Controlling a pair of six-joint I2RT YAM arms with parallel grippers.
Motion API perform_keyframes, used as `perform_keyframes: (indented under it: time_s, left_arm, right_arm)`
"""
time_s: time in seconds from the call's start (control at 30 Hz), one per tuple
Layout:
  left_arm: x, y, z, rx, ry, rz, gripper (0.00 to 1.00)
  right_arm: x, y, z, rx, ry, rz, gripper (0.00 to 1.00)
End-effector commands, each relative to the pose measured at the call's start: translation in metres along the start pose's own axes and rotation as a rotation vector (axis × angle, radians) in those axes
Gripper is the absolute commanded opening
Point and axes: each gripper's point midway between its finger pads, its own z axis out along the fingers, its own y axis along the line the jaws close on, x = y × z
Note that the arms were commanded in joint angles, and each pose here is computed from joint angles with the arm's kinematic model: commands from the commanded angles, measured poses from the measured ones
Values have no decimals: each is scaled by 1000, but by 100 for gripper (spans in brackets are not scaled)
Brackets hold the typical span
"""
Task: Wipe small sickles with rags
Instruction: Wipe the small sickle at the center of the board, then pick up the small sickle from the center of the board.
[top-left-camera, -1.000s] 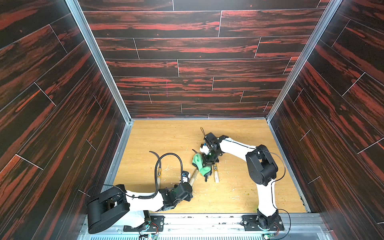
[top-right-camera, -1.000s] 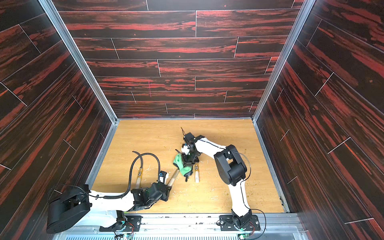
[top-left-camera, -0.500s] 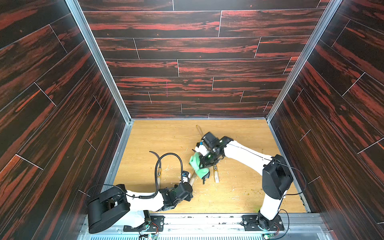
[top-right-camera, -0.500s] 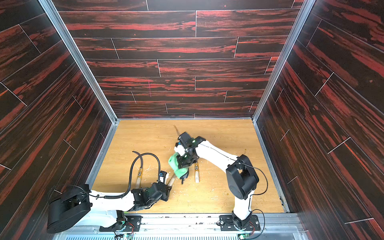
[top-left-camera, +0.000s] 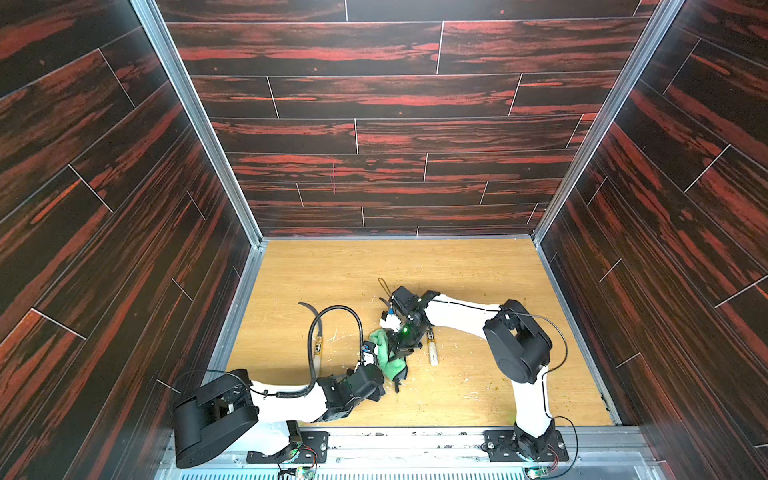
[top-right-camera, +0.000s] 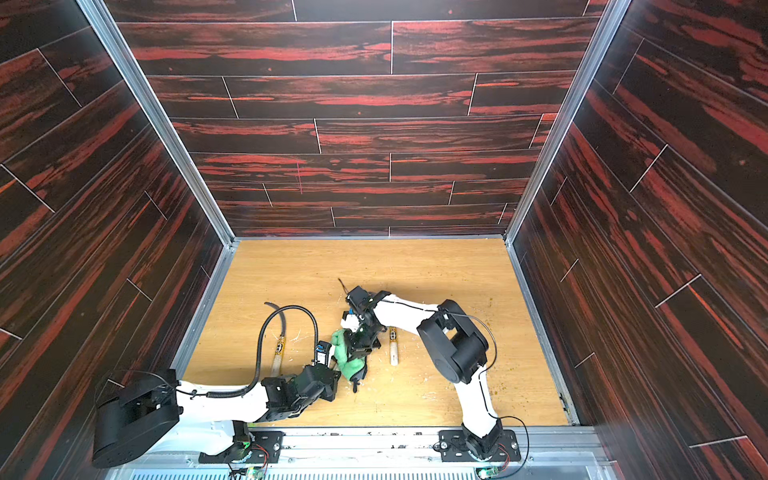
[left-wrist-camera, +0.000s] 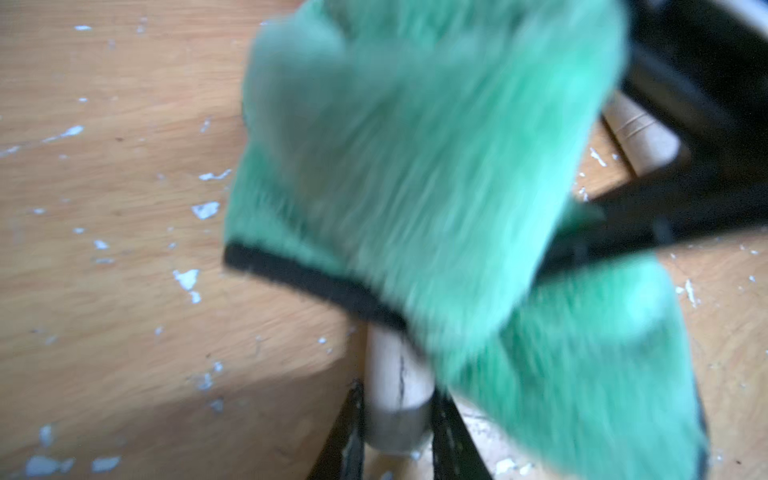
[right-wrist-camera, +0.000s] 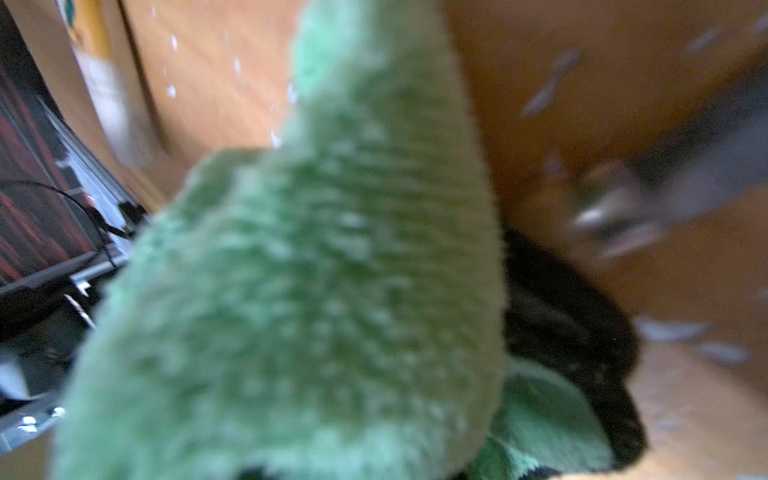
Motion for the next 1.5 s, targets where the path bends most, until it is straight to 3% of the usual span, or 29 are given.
perform_keyframes:
  time_s: [0.0, 0.17, 0.33, 0.67, 0.83, 0.93, 1.3, 1.47]
  left_arm:
    - [8, 3, -5, 8, 19, -5, 3]
    - [8, 4, -7, 5, 23, -4, 3]
    - [4, 2, -9, 3, 23, 1, 5]
    - [0, -1, -11, -27, 57, 19, 26]
    - [-5, -1, -14, -37, 51, 10, 45]
    - [-7, -1, -15, -51, 55, 14, 50]
    - [-23, -5, -6, -88, 60, 18, 56]
    - [-17, -5, 17, -89, 121, -3, 47]
  right_arm:
    - [-40, -35, -9, 54, -89, 47, 0]
    - [-66, -28, -44, 44, -163, -1, 0]
    - [-71, 1, -78, 3, -222, -82, 0]
    - [-56, 19, -134, 34, -335, -133, 0]
    - [-52, 17, -159, 31, -392, -132, 0]
    - [-48, 16, -170, 32, -412, -136, 0]
    - [-40, 3, -197, 59, -482, -129, 0]
    - [-39, -1, -196, 60, -479, -126, 0]
